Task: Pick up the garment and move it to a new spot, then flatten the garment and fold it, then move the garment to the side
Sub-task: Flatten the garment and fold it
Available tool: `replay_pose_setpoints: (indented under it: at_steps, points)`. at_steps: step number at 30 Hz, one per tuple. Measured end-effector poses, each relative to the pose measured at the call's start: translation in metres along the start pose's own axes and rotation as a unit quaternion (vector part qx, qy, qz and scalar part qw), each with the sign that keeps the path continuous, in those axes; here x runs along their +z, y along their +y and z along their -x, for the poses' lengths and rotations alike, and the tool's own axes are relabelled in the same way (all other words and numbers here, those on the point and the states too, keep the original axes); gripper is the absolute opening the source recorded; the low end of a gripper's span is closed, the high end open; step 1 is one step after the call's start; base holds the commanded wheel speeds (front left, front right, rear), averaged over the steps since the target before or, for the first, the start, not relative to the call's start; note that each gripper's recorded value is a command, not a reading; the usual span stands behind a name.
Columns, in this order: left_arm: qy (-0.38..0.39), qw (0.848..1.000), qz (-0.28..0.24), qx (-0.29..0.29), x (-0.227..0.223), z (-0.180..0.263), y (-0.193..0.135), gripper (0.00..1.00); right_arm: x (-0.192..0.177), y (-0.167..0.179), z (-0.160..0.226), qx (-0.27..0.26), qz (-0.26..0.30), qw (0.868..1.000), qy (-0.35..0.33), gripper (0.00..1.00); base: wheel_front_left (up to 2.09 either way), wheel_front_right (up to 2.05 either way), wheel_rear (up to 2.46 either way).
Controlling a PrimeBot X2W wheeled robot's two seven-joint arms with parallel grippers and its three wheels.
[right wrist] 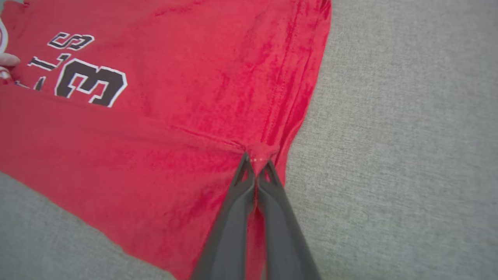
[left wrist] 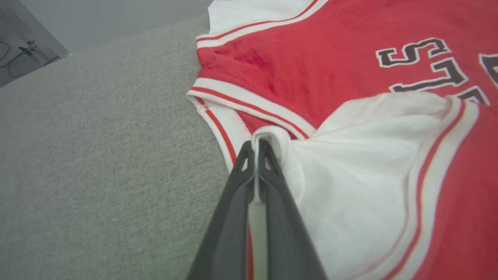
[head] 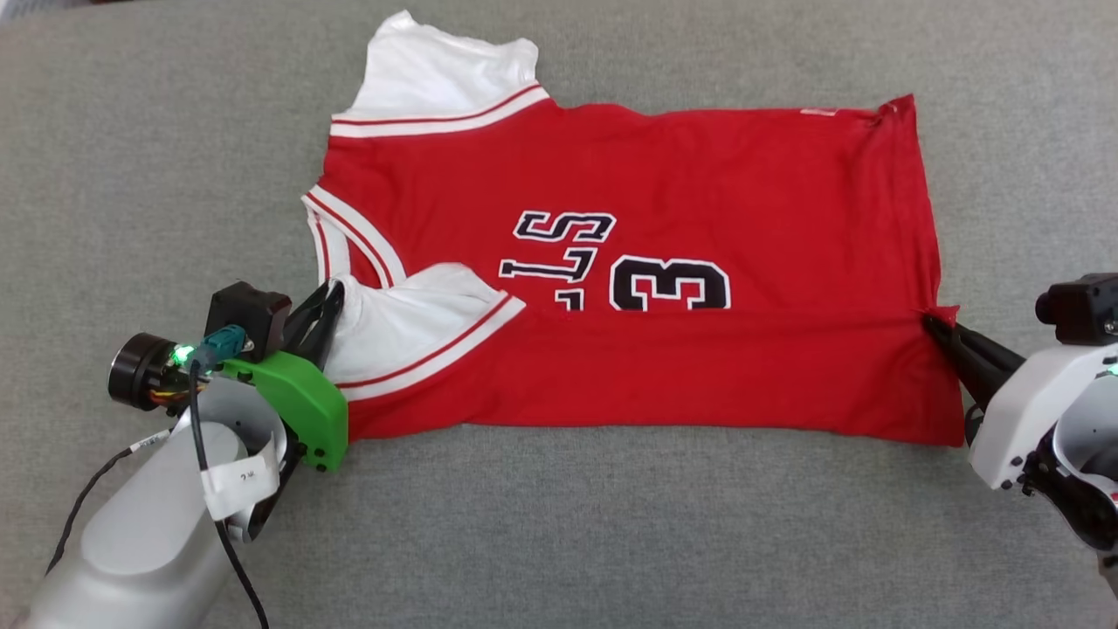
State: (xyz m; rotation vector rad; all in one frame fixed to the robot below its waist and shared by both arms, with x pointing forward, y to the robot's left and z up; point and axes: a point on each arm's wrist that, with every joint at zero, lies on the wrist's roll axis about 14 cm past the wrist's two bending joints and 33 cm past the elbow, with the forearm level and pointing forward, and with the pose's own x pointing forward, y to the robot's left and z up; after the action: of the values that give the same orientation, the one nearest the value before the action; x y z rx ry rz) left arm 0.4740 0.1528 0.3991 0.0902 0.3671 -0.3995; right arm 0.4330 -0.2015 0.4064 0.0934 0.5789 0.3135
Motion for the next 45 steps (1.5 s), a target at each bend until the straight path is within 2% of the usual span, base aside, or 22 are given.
replay_pose_setpoints:
  at_steps: [4,8,9,10,11,12,16,22,25,29,31,33,37,45]
  points:
    - [0.032,0.999,0.004,-0.004,-0.03,-0.01,0.0,0.0,-0.024,-0.005,-0.015,-0.003,-0.005,0.999,0.036,0.0,0.0,0.0,0.0]
    - [0.031,0.999,0.01,-0.001,-0.035,-0.013,0.002,0.0,-0.03,-0.004,-0.021,0.001,-0.007,0.999,0.042,0.0,0.0,0.0,0.0]
    - [0.028,1.0,0.011,0.002,-0.034,-0.013,0.002,0.14,-0.03,-0.003,-0.021,0.001,-0.007,0.999,0.039,0.0,0.0,0.0,0.0]
    - [0.025,1.0,0.013,0.006,-0.034,-0.012,0.002,0.76,-0.028,-0.004,-0.02,-0.001,-0.009,0.999,0.033,0.0,0.0,0.0,0.0]
    - [0.023,1.0,0.015,0.008,-0.033,-0.01,0.002,1.0,-0.025,-0.004,-0.019,-0.002,-0.01,1.0,0.025,0.46,0.0,0.0,0.0]
    - [0.02,1.0,0.015,0.009,-0.03,-0.008,0.002,1.0,-0.021,-0.004,-0.017,-0.003,-0.009,1.0,0.017,1.0,0.0,0.0,0.0]
    - [0.003,1.0,0.007,0.026,-0.015,0.002,0.013,1.0,-0.004,-0.003,-0.009,-0.004,-0.002,1.0,-0.019,1.0,0.0,0.0,0.0]
    - [-0.031,0.999,-0.005,0.028,0.031,0.02,0.033,1.0,0.02,0.0,0.007,-0.004,0.012,0.998,-0.061,1.0,0.0,0.0,0.0]
    - [-0.012,1.0,-0.006,0.023,0.052,0.026,0.04,1.0,0.034,0.003,0.013,-0.003,0.016,0.996,-0.083,1.0,0.0,0.0,0.0]
    - [0.052,0.998,0.022,0.002,0.063,0.033,0.037,1.0,0.046,0.007,0.015,0.001,0.023,0.995,-0.097,1.0,0.0,0.0,0.0]
    - [0.107,0.994,0.036,-0.015,0.053,0.039,0.03,1.0,0.048,0.01,0.015,0.003,0.024,0.995,-0.1,1.0,0.0,0.0,0.0]
    - [0.168,0.984,0.053,-0.036,0.039,0.045,0.021,1.0,0.049,0.011,0.014,0.004,0.024,0.995,-0.101,1.0,0.0,0.0,0.0]
    - [0.259,0.961,0.055,-0.074,0.016,0.054,0.003,1.0,0.047,0.011,0.011,0.003,0.021,0.995,-0.097,1.0,0.0,0.0,0.0]
    - [0.347,0.931,0.065,-0.096,-0.023,0.059,-0.008,1.0,0.034,0.009,0.005,0.0,0.008,0.997,-0.078,1.0,0.0,0.0,0.0]
